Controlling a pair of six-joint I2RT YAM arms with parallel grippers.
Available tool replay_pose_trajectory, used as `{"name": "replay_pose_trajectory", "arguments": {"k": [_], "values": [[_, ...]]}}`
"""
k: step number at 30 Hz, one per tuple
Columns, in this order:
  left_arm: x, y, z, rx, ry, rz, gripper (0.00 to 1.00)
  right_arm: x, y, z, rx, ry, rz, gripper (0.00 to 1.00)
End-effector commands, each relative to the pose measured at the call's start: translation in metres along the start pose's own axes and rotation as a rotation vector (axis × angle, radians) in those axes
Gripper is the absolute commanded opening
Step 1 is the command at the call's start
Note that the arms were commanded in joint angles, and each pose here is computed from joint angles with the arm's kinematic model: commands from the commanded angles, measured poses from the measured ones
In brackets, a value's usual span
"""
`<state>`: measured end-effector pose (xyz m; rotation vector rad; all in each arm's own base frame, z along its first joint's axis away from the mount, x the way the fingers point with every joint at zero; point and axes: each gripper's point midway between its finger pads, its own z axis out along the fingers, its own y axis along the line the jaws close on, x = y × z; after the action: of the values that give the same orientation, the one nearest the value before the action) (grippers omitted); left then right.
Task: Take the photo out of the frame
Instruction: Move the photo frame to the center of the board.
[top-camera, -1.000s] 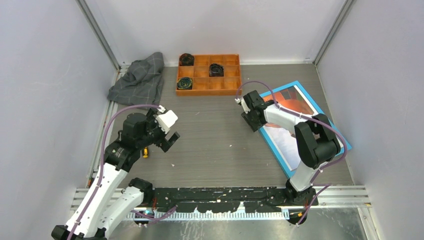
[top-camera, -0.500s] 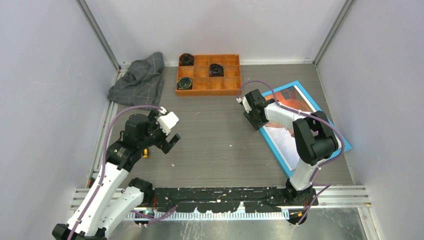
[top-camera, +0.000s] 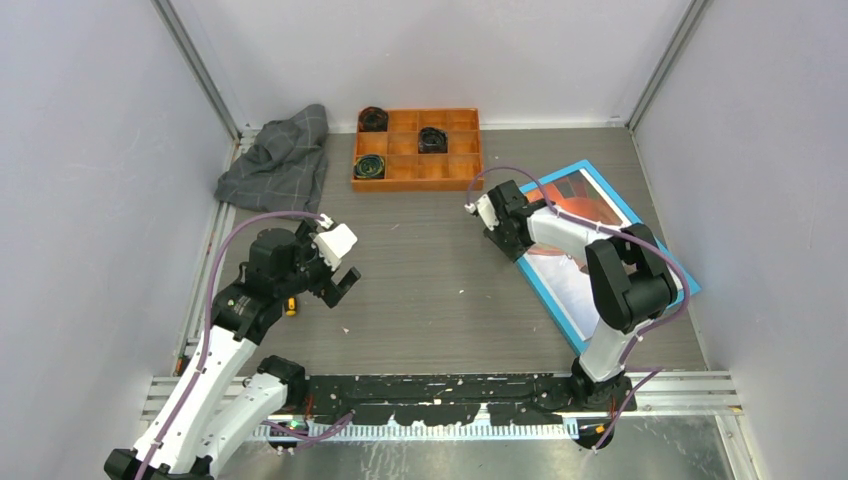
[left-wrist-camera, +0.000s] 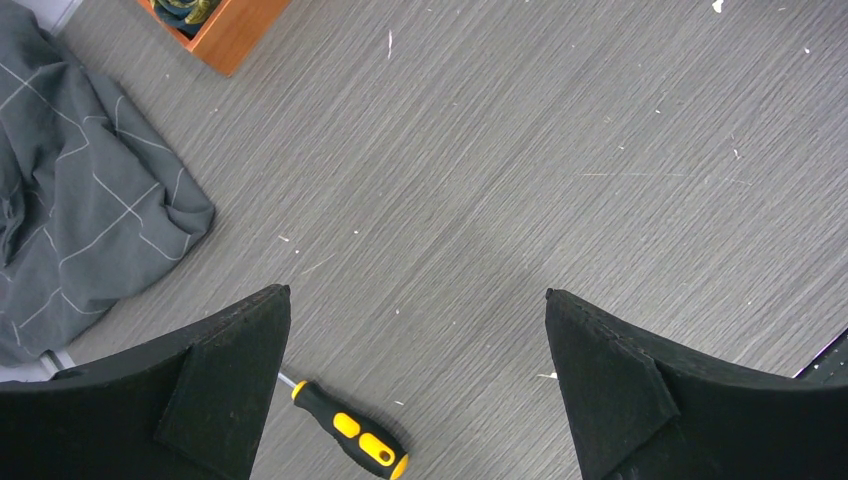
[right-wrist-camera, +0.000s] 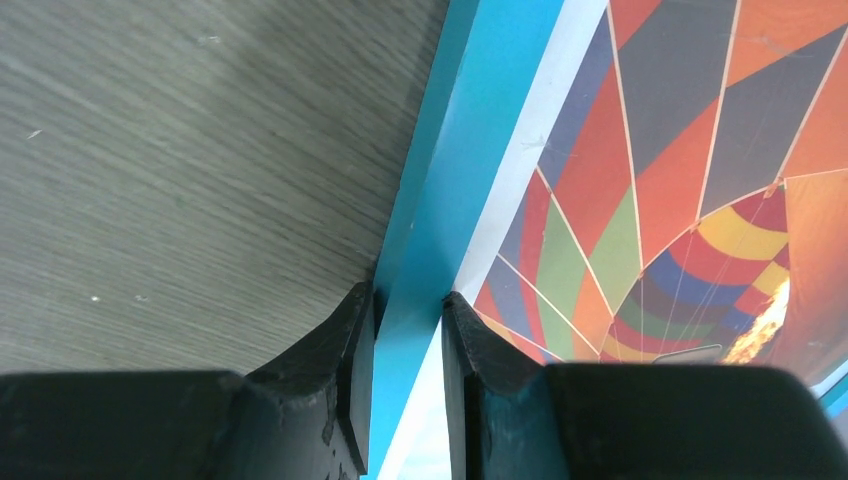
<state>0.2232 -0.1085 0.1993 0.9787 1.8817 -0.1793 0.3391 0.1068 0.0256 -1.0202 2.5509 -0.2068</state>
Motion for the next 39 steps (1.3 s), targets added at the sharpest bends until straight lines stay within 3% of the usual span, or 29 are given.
{"name": "replay_pose_trajectory", "arguments": {"k": [1, 13, 21, 28, 39], "values": [[-0.009, -0.001, -0.001, 0.003, -0.038, -0.010, 1.00, 0.009, 0.025, 0.001, -0.090, 0.007, -0.168, 0.14], [-0.009, -0.002, -0.001, 0.009, -0.036, -0.009, 1.00, 0.041, 0.021, -0.007, -0.091, 0.030, -0.440, 0.14], [-0.010, -0.003, -0.003, 0.020, -0.029, -0.005, 1.00, 0.064, 0.023, -0.024, -0.117, 0.060, -0.533, 0.14], [-0.008, -0.005, -0.006, 0.038, -0.009, 0.016, 1.00, 0.094, 0.050, -0.039, -0.206, 0.067, -0.589, 0.14], [-0.014, 0.001, -0.020, 0.024, 0.015, 0.043, 1.00, 0.097, 0.110, -0.056, -0.264, 0.026, -0.752, 0.12]]}}
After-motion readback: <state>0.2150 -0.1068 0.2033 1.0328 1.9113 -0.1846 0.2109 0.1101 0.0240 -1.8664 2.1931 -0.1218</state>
